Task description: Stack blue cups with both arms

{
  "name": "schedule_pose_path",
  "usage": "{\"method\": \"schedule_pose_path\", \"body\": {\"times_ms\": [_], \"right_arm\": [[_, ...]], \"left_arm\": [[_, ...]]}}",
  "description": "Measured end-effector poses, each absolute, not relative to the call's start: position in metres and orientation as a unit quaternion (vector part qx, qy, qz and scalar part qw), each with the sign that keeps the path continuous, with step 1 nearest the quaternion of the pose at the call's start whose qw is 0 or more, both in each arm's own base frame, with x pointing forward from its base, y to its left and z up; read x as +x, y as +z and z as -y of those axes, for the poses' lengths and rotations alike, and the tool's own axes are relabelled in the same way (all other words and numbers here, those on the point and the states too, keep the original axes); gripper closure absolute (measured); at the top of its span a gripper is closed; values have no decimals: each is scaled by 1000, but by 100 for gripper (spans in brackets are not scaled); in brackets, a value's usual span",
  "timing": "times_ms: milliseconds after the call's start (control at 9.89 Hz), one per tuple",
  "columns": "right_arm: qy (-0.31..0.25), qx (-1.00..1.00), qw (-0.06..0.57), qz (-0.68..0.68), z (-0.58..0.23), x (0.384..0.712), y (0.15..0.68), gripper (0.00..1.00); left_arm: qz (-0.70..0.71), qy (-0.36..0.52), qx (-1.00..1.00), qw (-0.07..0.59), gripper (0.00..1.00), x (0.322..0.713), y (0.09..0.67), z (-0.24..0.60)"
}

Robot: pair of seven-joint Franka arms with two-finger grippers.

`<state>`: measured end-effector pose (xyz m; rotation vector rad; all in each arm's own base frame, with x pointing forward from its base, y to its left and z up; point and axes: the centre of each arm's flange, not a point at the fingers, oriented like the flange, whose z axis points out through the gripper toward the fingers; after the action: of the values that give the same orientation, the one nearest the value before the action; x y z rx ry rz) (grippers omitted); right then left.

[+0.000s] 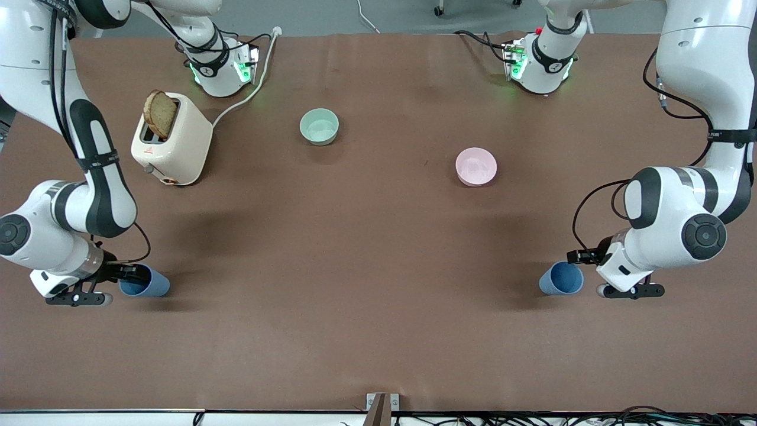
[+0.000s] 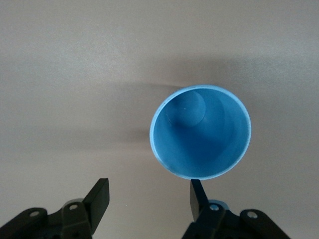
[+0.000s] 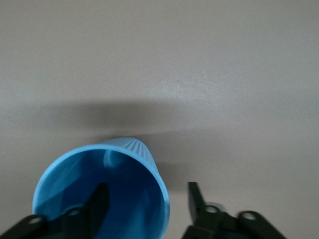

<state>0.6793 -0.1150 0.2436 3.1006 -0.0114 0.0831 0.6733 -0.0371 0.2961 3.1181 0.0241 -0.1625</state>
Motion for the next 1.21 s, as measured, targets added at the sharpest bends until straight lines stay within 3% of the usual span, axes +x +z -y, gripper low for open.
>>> {"method": "schedule_pose_path", "body": {"times_ms": [404,506,607,809,1011,1213], "right_arm": [[34,999,21,-3,111,688,256,93],[24,1000,19,-4,110,691,267,96],[13,1000,17,-5,109,700,295,96],[11,1000,12,10,88,713,376,96],[28,999,8,29,40,714,439,96],[31,999,4,37,-7,701,482,96]], "left_arm": [[-13,-6,1000,15,32,687,273,32],[-13,-8,1000,15,39,687,266,32],[-13,-9,1000,15,54,687,264,33],[-12,-13,1000,16,69,685,259,35],[-10,-15,1000,18,94,685,257,39],[-19,-15,1000,18,94,685,258,40]]}}
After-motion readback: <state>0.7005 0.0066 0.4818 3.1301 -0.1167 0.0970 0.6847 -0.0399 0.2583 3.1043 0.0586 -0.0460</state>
